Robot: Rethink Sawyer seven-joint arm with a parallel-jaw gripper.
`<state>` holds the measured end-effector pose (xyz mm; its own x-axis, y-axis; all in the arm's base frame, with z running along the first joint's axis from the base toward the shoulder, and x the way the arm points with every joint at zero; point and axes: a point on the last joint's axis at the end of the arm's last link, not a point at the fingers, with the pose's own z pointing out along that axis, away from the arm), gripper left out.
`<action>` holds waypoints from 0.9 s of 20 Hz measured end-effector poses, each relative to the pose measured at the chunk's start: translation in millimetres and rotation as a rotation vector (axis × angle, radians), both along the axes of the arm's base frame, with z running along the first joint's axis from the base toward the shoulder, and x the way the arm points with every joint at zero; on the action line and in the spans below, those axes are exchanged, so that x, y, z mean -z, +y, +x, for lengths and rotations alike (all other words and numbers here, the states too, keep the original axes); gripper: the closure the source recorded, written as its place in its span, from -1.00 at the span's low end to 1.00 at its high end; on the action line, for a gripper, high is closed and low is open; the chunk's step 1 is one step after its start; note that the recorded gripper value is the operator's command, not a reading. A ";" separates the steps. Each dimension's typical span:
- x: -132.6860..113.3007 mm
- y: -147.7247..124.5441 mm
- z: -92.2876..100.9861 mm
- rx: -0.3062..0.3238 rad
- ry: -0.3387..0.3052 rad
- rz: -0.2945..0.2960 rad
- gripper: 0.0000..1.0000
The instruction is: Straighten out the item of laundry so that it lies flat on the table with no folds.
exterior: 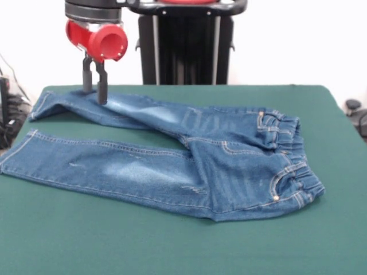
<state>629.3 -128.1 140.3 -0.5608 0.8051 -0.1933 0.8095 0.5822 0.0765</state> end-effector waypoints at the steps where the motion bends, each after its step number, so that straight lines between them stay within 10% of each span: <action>1: -1.3 -4.8 -0.2 -0.006 -0.005 -0.007 -1.00; 18: -25.3 -54.3 -9.9 -0.047 -0.047 -0.111 -1.00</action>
